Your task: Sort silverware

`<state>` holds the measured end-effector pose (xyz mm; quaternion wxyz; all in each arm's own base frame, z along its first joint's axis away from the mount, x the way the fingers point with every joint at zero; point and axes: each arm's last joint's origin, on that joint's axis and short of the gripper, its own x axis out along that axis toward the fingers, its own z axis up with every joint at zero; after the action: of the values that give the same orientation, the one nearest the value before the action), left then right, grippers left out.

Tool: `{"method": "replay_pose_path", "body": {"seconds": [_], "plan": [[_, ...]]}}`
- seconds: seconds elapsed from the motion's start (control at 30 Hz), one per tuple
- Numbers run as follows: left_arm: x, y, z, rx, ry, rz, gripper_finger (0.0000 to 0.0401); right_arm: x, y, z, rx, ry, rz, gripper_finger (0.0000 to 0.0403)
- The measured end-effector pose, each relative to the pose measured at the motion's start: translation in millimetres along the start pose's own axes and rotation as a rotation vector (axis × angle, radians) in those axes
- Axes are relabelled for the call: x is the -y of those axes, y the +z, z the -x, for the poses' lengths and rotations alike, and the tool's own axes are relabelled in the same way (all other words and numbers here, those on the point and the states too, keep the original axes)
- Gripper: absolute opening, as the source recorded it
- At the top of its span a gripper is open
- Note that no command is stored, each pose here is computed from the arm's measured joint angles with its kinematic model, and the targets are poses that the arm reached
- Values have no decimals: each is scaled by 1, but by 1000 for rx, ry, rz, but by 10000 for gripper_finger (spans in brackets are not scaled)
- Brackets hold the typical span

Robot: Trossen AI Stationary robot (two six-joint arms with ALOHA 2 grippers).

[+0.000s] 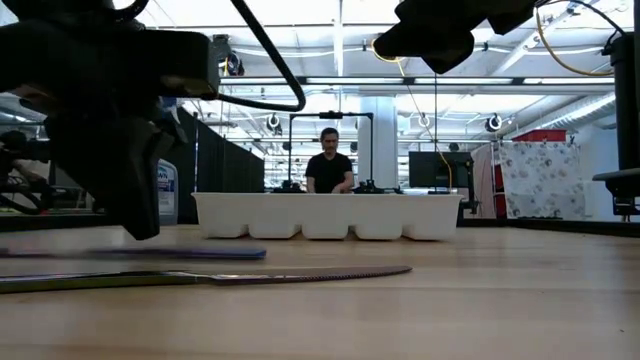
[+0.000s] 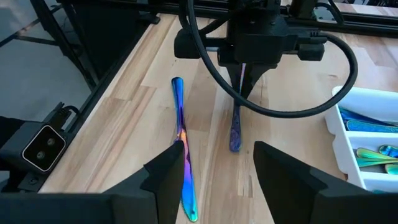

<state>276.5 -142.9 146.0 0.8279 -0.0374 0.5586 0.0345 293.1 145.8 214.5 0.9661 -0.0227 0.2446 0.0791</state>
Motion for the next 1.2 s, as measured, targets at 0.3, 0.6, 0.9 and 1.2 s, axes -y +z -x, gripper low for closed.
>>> {"method": "replay_pose_path", "body": {"seconds": [0.3,0.6,0.9,1.2], "plan": [[0,0,1,-9,7,-4,9,0,0,0,0,0,0,176],[3,-1,3,6,15,44,21,-2,-12,-21,1,-8,8,176],[0,-10,-3,-23,37,22,113,9,-36,-70,86,-48,-33,176],[-3,-11,-10,-12,86,-50,148,19,-53,-88,72,-71,-61,176]]}}
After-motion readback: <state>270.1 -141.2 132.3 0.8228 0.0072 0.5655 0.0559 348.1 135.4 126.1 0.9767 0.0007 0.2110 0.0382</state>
